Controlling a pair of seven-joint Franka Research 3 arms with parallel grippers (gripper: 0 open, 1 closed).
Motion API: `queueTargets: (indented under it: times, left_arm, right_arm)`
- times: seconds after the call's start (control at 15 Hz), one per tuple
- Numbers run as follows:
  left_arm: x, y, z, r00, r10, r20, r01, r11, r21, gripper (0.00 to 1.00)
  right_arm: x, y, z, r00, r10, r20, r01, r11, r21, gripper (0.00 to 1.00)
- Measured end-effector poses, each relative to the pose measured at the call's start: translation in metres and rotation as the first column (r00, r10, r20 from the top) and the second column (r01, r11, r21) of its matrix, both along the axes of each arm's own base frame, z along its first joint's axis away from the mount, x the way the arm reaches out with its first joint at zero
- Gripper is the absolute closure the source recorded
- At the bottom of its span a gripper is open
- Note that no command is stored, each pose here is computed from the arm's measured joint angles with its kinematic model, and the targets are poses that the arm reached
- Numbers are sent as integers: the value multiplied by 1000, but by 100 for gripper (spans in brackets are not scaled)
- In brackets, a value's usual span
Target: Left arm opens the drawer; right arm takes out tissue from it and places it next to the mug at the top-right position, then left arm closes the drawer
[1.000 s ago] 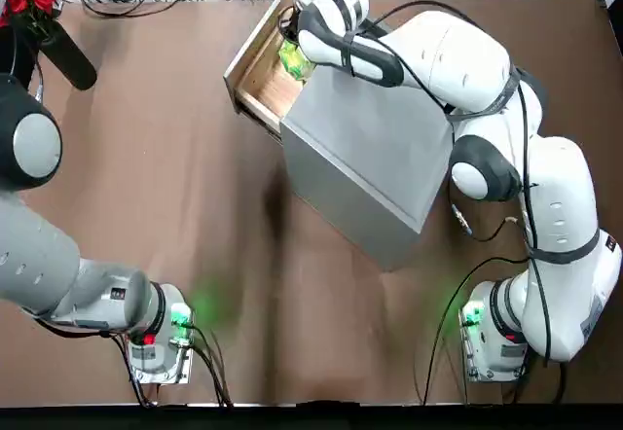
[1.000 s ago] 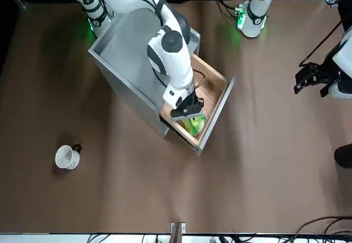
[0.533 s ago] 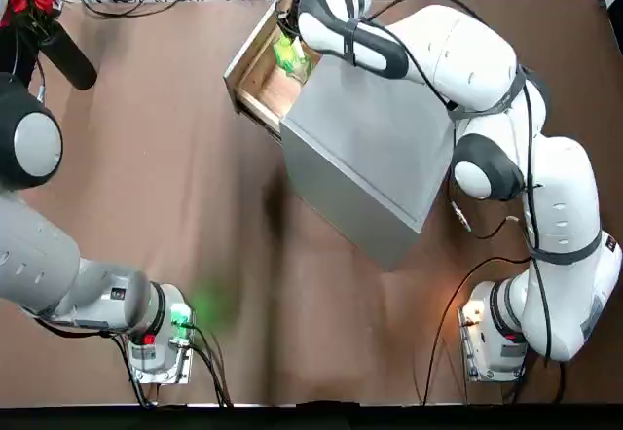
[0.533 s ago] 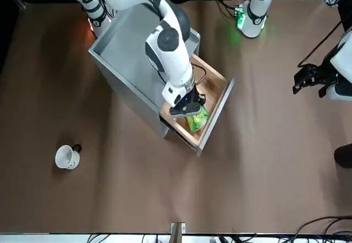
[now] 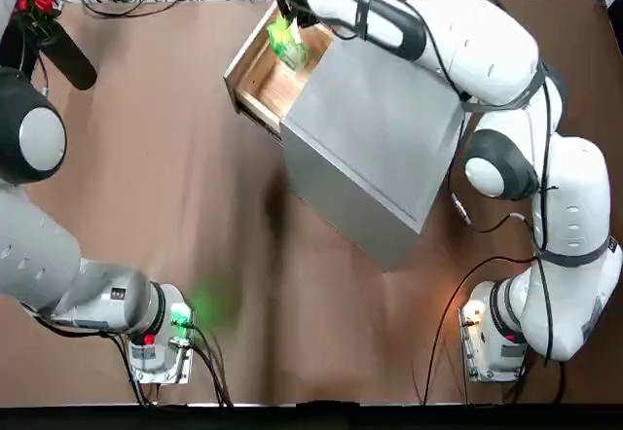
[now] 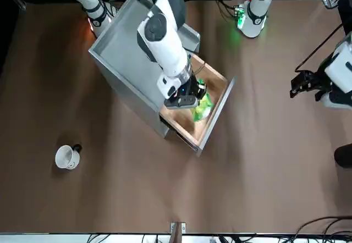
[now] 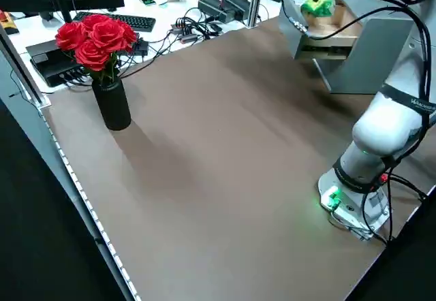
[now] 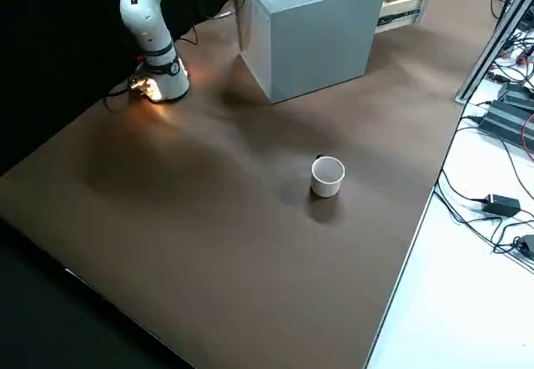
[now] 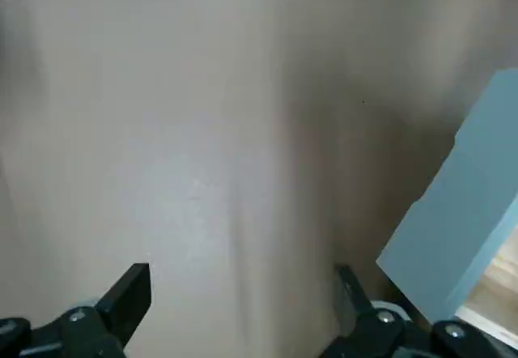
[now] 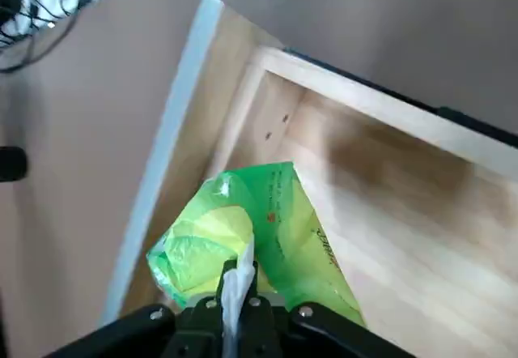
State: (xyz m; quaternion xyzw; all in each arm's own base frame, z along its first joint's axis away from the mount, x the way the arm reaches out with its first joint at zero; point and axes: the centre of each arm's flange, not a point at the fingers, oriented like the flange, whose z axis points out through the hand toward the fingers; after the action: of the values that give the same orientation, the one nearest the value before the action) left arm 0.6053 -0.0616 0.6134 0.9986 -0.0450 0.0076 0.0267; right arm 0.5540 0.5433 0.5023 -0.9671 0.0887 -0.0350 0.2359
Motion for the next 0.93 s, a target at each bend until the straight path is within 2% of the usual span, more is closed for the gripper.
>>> queueTargets:
  times: [0.2, 0.33, 0.67, 0.87, 0.93]
  left_arm:
    - [6, 0, -13, 1000, 21, -20, -21, 1000, 2, 3]
    - [7, -2, -19, 997, 70, -39, -70, 998, 5, 22]
    - [11, -16, -56, 962, 220, -159, -221, 975, 17, 69]
    - [19, -23, -100, 920, 253, -300, -278, 959, -45, 96]
    - [24, -25, -119, 895, 265, -358, -312, 947, -79, 99]
  right_arm:
    - [1, -13, 36, 1000, -28, -12, 28, 997, 67, 98]
    - [4, -26, 59, 998, -56, -22, 58, 992, 108, 98]
    - [19, -84, 127, 989, -151, -4, 150, 975, 164, 98]
    - [41, -141, 161, 973, -231, 27, 222, 957, 186, 98]
    - [52, -165, 167, 964, -261, 46, 249, 952, 178, 98]
